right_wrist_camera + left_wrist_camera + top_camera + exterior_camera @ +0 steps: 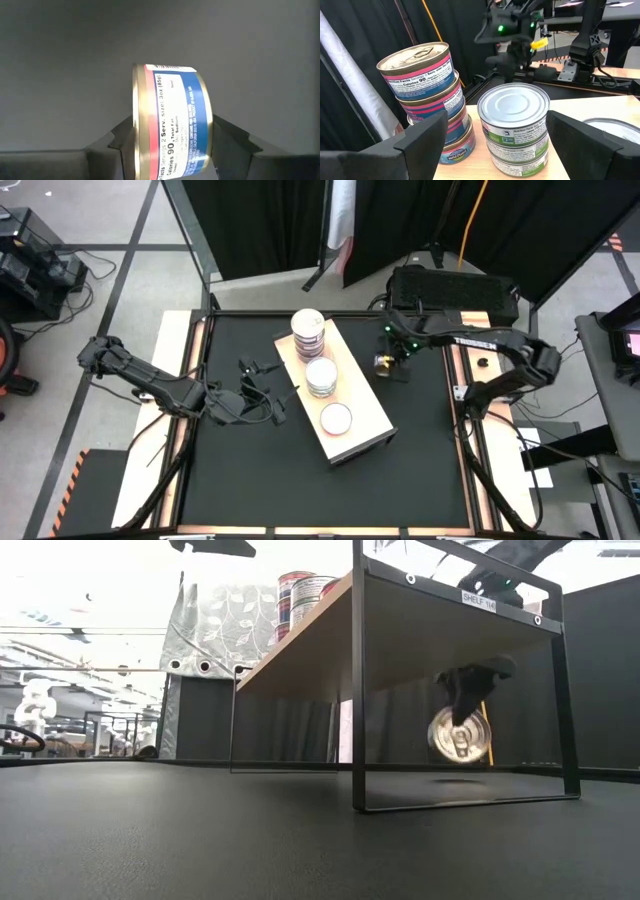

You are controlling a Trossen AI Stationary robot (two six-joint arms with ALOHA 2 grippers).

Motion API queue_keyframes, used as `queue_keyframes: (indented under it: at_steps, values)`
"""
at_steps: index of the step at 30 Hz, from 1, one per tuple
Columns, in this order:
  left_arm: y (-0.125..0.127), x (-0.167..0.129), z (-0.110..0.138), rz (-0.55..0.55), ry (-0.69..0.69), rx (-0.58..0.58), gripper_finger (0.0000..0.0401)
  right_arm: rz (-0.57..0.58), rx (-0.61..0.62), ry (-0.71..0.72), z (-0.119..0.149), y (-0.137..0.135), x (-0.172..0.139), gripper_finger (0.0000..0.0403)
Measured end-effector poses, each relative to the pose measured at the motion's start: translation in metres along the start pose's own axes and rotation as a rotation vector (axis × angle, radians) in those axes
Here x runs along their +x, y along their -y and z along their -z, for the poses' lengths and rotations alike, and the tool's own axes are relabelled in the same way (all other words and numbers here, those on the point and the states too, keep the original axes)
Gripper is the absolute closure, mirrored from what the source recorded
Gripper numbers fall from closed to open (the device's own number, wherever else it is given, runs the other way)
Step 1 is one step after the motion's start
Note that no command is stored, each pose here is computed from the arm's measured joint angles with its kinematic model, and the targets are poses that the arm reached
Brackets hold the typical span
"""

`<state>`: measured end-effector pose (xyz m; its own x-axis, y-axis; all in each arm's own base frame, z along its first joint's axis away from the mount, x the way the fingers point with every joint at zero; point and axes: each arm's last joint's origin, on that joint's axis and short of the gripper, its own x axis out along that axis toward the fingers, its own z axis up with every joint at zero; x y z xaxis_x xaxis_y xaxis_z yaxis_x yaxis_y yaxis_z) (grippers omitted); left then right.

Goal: Stack canned seafood by type on shelf
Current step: Stack the blue pink tuna can on top of the blue pink tuna cans on the shelf

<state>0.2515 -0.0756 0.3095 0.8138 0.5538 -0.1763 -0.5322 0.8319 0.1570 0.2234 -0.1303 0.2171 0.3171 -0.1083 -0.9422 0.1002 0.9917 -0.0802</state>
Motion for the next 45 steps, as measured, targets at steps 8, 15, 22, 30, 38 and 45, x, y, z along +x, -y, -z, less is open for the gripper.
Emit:
queue_keyframes:
  at_steps: [8,15,22,30,38,45]
  values:
    - [0.0,0.0,-0.008,0.003,0.055,0.001,0.0063,0.125,0.108,0.166,0.01,-0.007,-0.053,0.0219]
    - [-0.001,-0.003,-0.028,-0.01,0.191,0.028,0.0063,0.193,0.253,0.392,0.009,-0.011,-0.123,0.0218]
    - [-0.003,-0.006,-0.041,0.012,0.296,0.103,0.0063,0.128,0.344,0.699,0.002,-0.017,-0.195,0.0218]
    - [-0.013,-0.015,-0.065,-0.124,0.513,0.509,0.0063,-0.098,0.335,1.131,-0.018,-0.019,-0.248,0.0218]
    - [-0.023,-0.01,-0.073,-0.358,0.565,1.14,0.0063,-0.291,0.254,1.411,-0.047,-0.011,-0.264,0.0218]
    - [-0.025,0.0,-0.073,-0.467,0.654,1.624,0.0063,-0.447,0.259,1.442,-0.079,-0.002,-0.245,0.0218]
